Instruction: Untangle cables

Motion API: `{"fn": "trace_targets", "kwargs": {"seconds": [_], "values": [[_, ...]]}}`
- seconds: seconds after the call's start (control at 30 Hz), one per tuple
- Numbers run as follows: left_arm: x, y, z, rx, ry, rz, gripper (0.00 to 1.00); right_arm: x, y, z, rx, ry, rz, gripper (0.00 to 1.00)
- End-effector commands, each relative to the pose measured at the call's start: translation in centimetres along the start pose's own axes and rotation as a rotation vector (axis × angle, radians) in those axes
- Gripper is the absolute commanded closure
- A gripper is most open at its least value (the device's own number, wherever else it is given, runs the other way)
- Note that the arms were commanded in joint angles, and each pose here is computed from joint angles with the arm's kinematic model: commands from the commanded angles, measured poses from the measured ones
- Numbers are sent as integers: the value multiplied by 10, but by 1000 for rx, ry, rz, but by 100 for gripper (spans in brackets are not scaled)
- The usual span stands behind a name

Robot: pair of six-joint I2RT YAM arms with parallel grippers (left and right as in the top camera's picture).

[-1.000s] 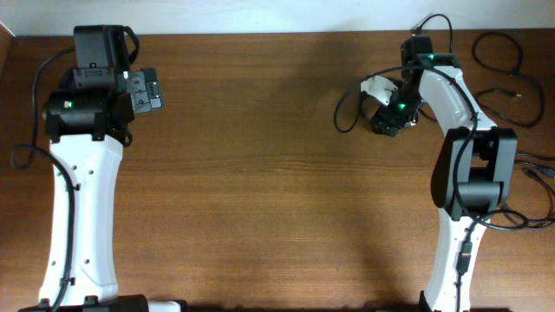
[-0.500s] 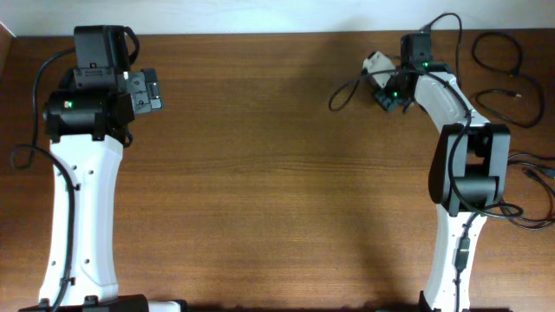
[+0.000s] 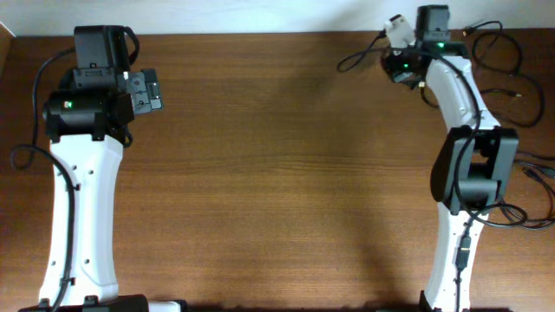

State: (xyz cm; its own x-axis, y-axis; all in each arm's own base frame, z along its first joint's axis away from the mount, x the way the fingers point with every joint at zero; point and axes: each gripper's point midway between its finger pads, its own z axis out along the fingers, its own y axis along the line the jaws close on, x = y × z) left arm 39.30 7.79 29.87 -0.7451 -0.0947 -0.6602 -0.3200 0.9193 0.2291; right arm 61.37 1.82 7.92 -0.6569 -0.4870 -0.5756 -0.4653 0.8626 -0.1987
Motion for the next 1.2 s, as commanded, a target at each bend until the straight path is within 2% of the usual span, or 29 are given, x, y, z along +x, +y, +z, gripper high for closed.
{"fn": "trace_targets", "kwargs": {"seconds": [0.0,0.03,0.07,0.1,0.17,0.2,0.27,0.3,0.33,0.37,0.4,0.53,0.57,0.6,0.9,1.03,1.13,1.17], "values": [[-5,2,-9,11,-21,6,1,-13,23,-4,-43,-12,-20,96],[-4,2,-9,11,-18,8,1,-9,26,-4,-52,5,-17,51],[-4,2,-9,11,-17,8,1,-4,28,-5,-64,29,-14,30],[-4,2,-9,11,-17,8,1,-2,29,-9,-70,40,-11,28],[-4,2,-9,11,-19,7,1,-23,23,-38,-42,-12,-21,28],[-4,2,-9,11,-19,7,1,-46,14,-71,-5,-78,-30,28],[-4,2,-9,12,-19,7,1,-92,-11,-175,129,-233,-34,28],[-4,2,-9,12,-19,7,1,-102,-19,-212,185,-279,-21,28],[-4,2,-9,11,-19,7,1,-116,-23,-275,249,-364,-26,23],[-4,2,-9,11,-16,9,1,-119,-20,-314,275,-407,-30,21],[-4,2,-9,11,-16,8,1,-118,-17,-331,282,-420,-32,20],[-4,2,-9,11,-16,9,1,-111,-11,-343,274,-406,-31,20],[-4,2,-9,11,-16,9,1,-110,-11,-343,272,-403,-30,7],[-4,2,-9,11,-16,9,1,-110,-11,-342,270,-400,-30,1],[-4,2,-9,11,-16,9,1,-104,-7,-339,253,-374,-27,1],[-4,2,-9,11,-16,9,1,-123,23,-363,120,-514,-81,1],[-4,2,-9,11,-16,9,1,-119,29,-405,232,-687,-105,1],[-4,2,-9,11,-16,9,1,-104,28,-417,298,-763,-40,1]]}}
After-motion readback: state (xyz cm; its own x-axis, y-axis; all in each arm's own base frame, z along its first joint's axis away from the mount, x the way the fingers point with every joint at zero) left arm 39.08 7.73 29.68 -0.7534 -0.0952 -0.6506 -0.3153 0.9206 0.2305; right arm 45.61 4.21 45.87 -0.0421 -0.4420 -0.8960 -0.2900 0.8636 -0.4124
